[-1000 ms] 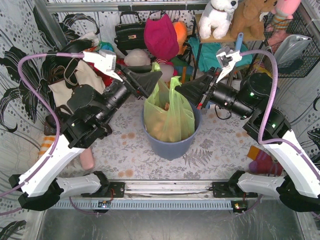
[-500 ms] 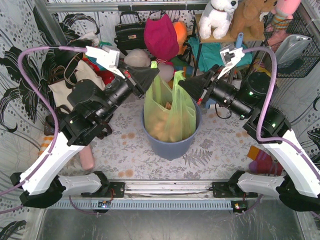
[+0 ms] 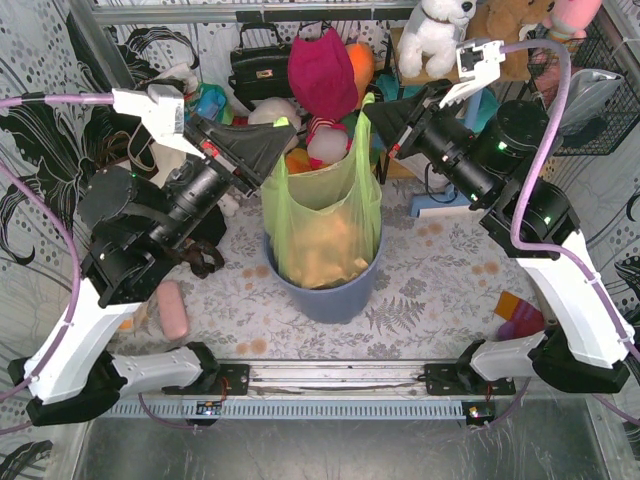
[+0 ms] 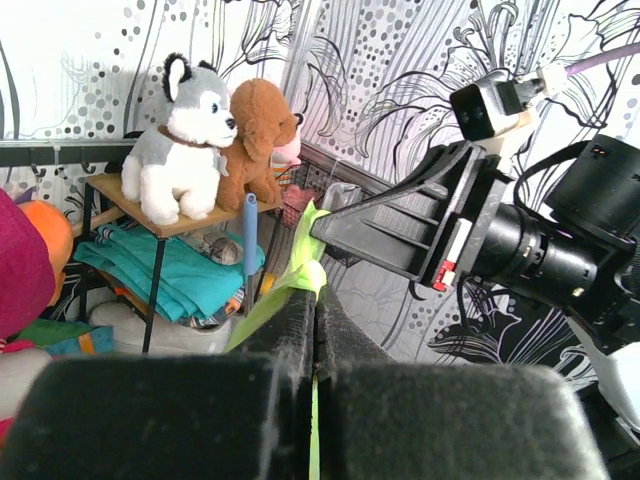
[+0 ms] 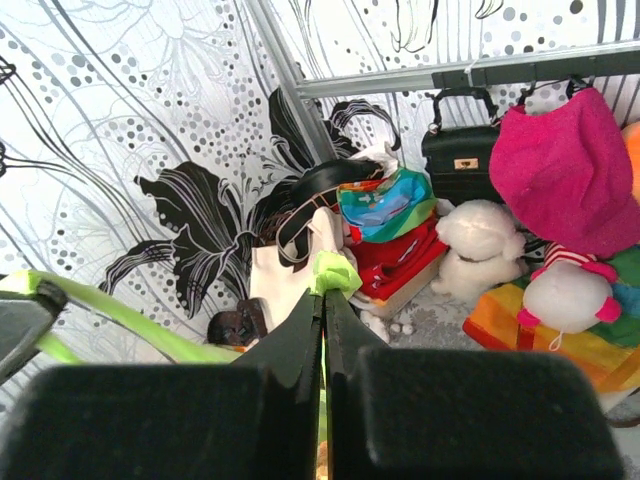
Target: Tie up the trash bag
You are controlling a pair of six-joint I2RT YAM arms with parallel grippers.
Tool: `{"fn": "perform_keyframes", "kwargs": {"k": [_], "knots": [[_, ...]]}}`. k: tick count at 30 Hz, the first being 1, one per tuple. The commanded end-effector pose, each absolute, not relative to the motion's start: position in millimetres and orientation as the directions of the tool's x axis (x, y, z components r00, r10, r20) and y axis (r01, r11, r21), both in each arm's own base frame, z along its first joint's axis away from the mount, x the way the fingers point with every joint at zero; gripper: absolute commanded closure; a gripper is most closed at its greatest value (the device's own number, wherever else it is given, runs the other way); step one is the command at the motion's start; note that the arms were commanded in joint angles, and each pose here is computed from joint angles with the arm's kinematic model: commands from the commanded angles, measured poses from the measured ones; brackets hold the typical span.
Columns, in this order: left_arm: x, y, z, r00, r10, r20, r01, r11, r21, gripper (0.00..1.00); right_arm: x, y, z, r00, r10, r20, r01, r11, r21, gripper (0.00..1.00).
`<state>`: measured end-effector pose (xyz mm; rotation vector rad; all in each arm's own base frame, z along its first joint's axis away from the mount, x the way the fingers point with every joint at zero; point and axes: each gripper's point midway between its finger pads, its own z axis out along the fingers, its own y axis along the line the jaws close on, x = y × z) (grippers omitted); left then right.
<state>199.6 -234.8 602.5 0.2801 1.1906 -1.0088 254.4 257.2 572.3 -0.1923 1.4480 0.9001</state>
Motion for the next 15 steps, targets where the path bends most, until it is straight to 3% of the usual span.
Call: {"fn": "perform_keyframes", "kwargs": {"k": [1, 8, 15], "knots": [[181.2, -224.0, 623.9, 0.042, -0.562, -0.826, 0.808, 0.506, -0.303, 1.0, 255.4, 243.5, 598.7, -0.04, 0.453, -0.89, -0.62, 0.688, 0.378, 1.0], [189.9, -214.5, 588.0, 0.005, -0.55, -0.835, 0.748, 0.556, -0.362, 1.0, 258.7, 241.1, 555.7, -0.08, 0.43, -0.899, -0.583, 0.712, 0.392, 1.0], [192.1, -189.2, 591.4, 0.063, -0.551, -0.832, 0.687, 0.629, -0.364, 0.97, 255.6, 222.7, 536.2, -0.078, 0.435, -0.897, -0.529, 0.745, 0.407, 1.0]]}}
